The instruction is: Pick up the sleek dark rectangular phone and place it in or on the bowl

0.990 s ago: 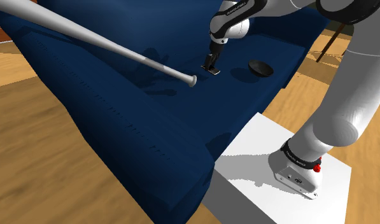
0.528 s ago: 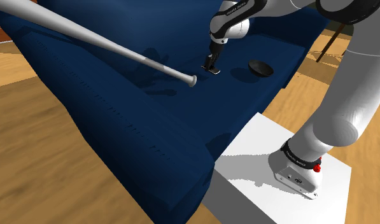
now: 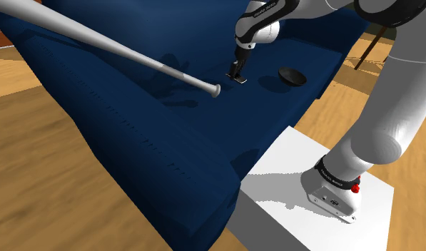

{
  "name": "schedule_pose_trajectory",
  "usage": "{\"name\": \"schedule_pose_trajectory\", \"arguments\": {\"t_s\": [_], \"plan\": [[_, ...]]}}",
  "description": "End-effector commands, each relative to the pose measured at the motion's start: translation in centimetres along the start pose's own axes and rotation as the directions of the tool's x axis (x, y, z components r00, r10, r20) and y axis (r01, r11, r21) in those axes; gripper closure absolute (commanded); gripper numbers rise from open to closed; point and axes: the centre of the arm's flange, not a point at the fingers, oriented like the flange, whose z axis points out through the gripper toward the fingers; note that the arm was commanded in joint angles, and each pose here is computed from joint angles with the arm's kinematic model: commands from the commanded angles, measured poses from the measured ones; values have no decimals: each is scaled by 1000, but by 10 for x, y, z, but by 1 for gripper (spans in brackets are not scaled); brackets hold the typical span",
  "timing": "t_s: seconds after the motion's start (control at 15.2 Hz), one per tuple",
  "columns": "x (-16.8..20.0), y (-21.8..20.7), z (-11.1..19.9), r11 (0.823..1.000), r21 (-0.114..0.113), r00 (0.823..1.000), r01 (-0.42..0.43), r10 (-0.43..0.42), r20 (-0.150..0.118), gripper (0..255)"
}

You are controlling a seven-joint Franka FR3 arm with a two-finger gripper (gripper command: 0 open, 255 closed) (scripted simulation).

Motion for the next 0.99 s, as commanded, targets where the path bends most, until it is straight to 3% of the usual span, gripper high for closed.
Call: {"name": "schedule_pose_trajectory", "arguments": {"t_s": [0.0, 0.92], "plan": [[0, 0, -4, 1000, 1, 1000, 0, 0, 1, 255], [7, -2, -78, 1000, 1, 1000, 0, 0, 1, 255]]}}
